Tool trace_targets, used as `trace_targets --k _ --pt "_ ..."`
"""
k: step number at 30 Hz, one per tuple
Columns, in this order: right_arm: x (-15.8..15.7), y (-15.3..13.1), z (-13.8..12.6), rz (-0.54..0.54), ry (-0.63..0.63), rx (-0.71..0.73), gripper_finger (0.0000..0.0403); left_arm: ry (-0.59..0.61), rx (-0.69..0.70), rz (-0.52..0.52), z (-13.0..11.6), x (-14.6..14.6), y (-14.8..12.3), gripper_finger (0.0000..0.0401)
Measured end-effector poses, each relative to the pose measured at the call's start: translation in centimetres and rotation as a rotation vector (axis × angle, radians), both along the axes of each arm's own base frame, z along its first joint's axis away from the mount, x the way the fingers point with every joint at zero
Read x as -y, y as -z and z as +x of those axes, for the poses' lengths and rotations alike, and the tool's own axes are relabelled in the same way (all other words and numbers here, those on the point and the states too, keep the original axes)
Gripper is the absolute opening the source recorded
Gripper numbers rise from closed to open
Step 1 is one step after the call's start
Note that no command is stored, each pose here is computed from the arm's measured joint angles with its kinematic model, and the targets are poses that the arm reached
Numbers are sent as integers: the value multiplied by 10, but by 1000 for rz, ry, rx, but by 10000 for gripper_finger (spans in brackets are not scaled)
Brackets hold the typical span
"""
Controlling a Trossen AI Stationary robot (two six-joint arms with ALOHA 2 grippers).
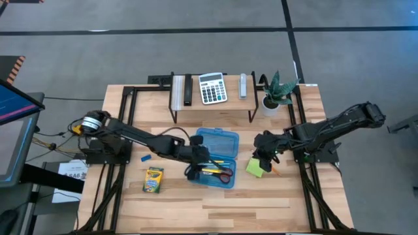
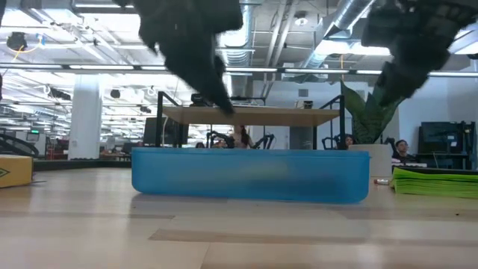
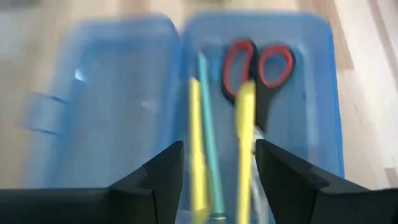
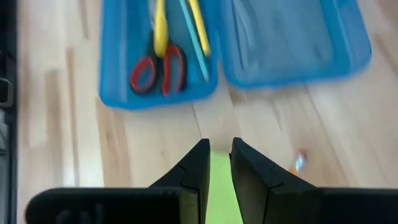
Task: Pack school essentials
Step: Put the yellow pencil into the blue supply box
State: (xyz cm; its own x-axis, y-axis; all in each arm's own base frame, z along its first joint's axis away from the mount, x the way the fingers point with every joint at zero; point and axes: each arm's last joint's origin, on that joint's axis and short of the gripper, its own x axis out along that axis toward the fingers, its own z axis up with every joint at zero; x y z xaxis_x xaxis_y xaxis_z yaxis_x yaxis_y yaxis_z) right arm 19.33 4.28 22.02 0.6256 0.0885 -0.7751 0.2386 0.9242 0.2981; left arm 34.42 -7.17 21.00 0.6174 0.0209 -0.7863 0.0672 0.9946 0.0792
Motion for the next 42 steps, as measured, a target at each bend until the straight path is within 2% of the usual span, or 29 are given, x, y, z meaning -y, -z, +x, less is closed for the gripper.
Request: trace_targets --k 3,6,9,12,15,18,23,30,33,37,42 --pt "-3 4 -6 16 25 -72 88 44 84 28 -9 2 -23 175" --pt "-8 5 -8 2 37 -69 88 70 212 2 -24 -1 -37 160" --pt "-14 6 -10 -44 43 -61 88 85 331 -39 -44 -4 -35 144" --pt "-18 7 -12 -77 88 -41 88 100 516 -87 -64 -3 -33 131" --pt "-15 17 -16 -83 156 -67 88 109 721 -135 -80 -4 -35 120" --pt "-8 28 -19 -70 198 -107 88 112 863 -132 -91 -5 -37 112" --pt "3 40 -21 -50 220 -153 105 122 888 -123 -95 -5 -34 108" --pt "20 50 -6 -91 223 -170 185 123 887 -124 -95 -5 -34 107" --pt "25 58 2 -114 214 -178 207 126 881 -127 -95 -5 -34 107" --pt "27 71 10 -123 195 -228 212 126 881 -128 -95 -5 -34 107" --pt "29 86 15 -134 198 -298 196 126 880 -128 -95 -5 -33 107"
